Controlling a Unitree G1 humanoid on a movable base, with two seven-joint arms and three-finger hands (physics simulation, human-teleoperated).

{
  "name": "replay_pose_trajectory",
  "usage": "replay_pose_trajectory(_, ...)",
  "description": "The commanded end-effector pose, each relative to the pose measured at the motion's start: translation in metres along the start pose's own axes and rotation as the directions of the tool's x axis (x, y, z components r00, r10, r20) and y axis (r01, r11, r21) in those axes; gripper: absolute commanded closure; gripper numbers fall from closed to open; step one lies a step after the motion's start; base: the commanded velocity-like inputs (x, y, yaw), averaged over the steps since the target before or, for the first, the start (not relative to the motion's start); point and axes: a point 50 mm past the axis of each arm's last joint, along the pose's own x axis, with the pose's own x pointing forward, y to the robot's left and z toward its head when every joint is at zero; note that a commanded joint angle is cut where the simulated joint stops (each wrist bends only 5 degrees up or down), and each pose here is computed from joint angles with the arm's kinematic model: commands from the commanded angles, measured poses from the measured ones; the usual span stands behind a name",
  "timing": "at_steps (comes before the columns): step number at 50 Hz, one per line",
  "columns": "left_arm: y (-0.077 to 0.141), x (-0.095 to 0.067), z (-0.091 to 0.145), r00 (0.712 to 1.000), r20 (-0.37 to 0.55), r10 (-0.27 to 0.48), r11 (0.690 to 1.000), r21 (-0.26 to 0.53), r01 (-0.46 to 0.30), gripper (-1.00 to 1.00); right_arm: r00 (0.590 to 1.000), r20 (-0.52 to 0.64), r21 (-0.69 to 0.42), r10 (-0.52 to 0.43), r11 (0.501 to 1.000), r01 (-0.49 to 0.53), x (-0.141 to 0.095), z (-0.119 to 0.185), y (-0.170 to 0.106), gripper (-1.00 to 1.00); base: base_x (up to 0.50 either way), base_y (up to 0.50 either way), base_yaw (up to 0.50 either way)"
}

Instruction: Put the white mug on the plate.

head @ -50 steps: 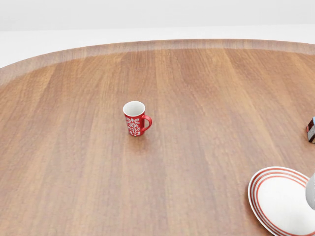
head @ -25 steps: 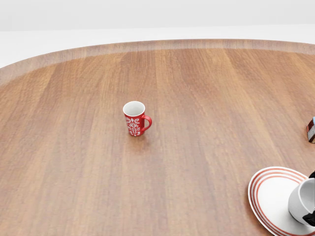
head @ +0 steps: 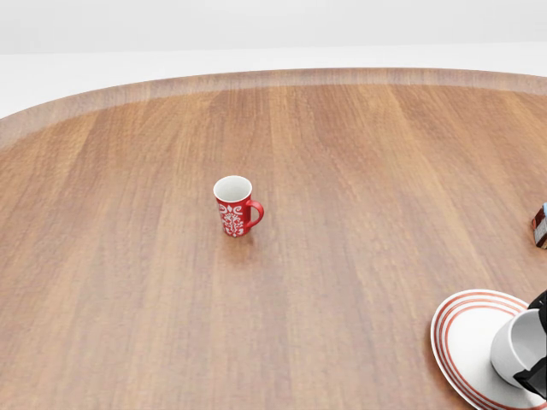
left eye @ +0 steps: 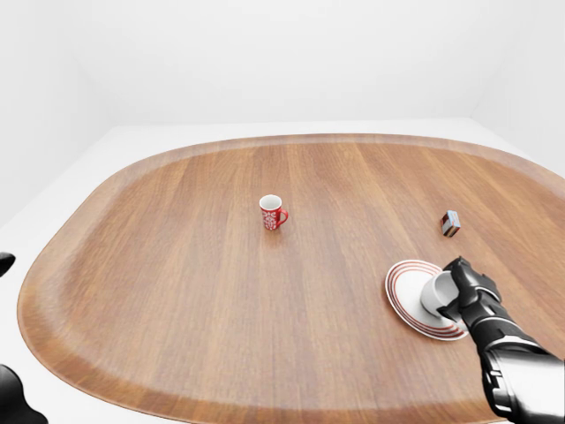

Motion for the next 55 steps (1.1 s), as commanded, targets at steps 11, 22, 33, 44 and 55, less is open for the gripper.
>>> replay_pose_trajectory(11, -0.001, 0.000, -0.003, 1.000, -0.008, -0.002, 1.000, 0.004, 0.002, -1.00, 1.000, 0.002, -0.012, -0.019, 1.000, 0.019, 0.000, 0.000, 0.001, -1.00, 0.00, 0.00, 0.00)
replay_pose_trajectory(22, -0.001, 0.000, -0.003, 1.000, -0.005, -0.003, 1.000, 0.003, 0.003, -1.00, 0.995, 0.032, 0.095, 0.094, 0.991, -0.096, 0.003, 0.012, -0.015, -1.00, 0.00, 0.00, 0.00)
replay_pose_trajectory(33, -0.003, 0.000, -0.003, 1.000, -0.004, -0.007, 1.000, 0.004, 0.007, -1.00, 0.967, 0.232, -0.009, -0.105, 0.994, 0.110, -0.031, 0.075, -0.214, -1.00, 0.00, 0.00, 0.00)
replay_pose_trajectory(44, -0.002, 0.000, -0.003, 1.000, -0.005, -0.005, 1.000, 0.003, 0.005, -1.00, 0.901, 0.280, -0.079, -0.330, 0.928, 0.364, -0.127, 0.122, -0.343, -1.00, 0.00, 0.00, 0.00)
replay_pose_trajectory(55, -0.003, 0.000, -0.003, 1.000, -0.004, -0.007, 1.000, 0.004, 0.007, -1.00, 0.800, 0.303, 0.054, -0.518, 0.847, 0.528, -0.138, 0.126, -0.360, -1.00, 0.00, 0.00, 0.00)
